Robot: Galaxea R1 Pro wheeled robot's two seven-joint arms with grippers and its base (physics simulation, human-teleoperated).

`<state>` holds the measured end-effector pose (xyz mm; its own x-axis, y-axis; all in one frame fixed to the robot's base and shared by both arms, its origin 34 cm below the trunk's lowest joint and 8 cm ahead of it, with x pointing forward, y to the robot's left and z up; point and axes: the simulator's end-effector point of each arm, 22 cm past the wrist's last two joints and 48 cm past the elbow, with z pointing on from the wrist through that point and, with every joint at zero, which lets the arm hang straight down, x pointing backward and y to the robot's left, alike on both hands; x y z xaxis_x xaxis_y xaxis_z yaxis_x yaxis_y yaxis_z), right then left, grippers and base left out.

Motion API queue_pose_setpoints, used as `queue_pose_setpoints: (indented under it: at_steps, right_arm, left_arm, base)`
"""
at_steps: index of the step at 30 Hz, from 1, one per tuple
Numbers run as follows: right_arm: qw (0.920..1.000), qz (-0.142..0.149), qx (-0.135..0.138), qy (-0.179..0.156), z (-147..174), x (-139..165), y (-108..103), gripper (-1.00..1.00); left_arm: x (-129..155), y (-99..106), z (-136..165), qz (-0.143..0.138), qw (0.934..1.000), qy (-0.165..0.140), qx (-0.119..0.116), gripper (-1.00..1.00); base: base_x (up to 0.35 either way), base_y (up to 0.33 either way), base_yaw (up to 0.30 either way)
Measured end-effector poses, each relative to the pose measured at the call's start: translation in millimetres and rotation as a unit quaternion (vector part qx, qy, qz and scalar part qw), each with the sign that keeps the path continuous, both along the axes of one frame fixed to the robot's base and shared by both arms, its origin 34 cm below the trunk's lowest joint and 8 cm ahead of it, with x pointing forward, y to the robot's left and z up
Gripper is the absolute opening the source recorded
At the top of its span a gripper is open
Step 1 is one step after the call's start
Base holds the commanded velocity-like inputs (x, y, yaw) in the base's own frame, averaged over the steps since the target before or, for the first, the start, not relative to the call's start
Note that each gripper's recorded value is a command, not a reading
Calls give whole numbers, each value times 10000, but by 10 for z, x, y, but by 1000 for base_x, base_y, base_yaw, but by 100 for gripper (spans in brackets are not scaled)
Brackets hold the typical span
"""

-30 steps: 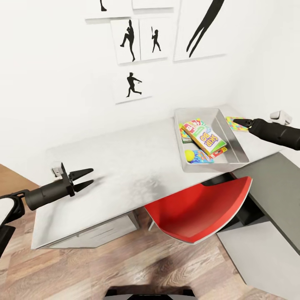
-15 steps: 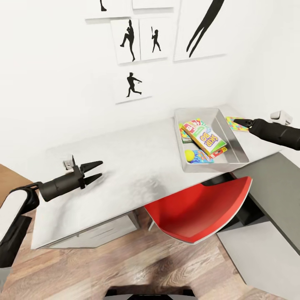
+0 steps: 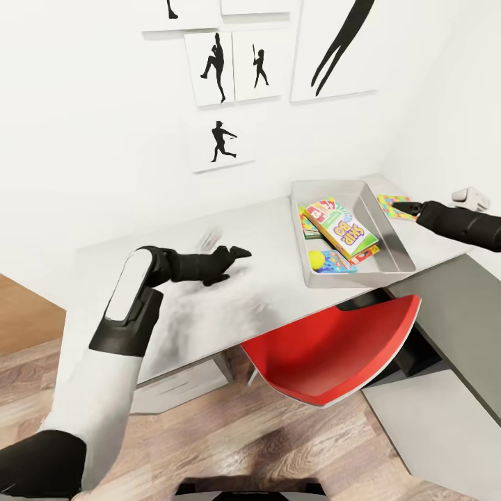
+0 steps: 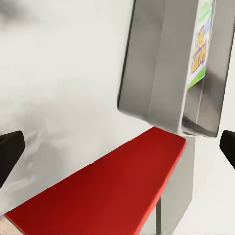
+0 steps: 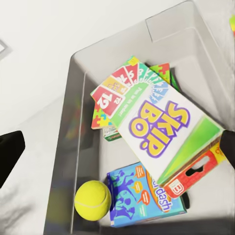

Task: Put all the toys in the child's room - the three board games (two on the bed and one on the table), the two jigsaw puzzles on the table, and the tennis ball on the table - inside the toy box on the table in the child's room.

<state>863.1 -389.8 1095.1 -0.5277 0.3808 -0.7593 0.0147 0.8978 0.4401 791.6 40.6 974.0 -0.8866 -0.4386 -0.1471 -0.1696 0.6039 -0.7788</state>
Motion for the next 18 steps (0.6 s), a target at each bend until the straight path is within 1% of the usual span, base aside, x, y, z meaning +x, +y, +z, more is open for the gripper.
queue_pose_setpoints:
  at_steps: [3,4,7,8,11,12,14,15,18]
  right_arm:
    - [9998,-159,-116,96,-51,-4,-80,100]
    - [9998,-159,-114,97,-52,-4,-79,100]
    - [9994,-251,-177,148,-77,-8,-127,100]
    - [9994,-251,-176,148,-77,-7,-127,100]
    - [9992,-299,-207,172,-88,-10,-153,100]
    - [9992,-300,-207,172,-88,-10,-152,100]
    - [9991,-318,-219,178,-90,-11,-162,100]
    - [9991,-318,-219,179,-91,-11,-162,100]
    - [9990,-339,-233,188,-93,-15,-176,100]
  left_arm:
    - [121,-222,33,-108,9993,69,340,100]
    - [122,-222,32,-111,9993,68,351,100]
    - [191,-372,69,-203,9978,50,629,100]
    - [192,-372,68,-205,9977,49,637,100]
    - [261,-340,61,-219,9955,3,918,100]
    - [261,-339,61,-219,9955,3,921,100]
    - [327,-328,117,-225,9943,-78,1039,100]
    - [328,-328,117,-226,9943,-79,1042,100]
    - [444,-336,278,-247,9925,-274,1162,100]
  base:
    - [0,0,0]
    - [0,0,0]
    - [0,0,0]
    - [0,0,0]
    - [0,0,0]
    - [0,0,0]
    - [0,0,-6]
    - [0,0,-23]
    - [0,0,-78]
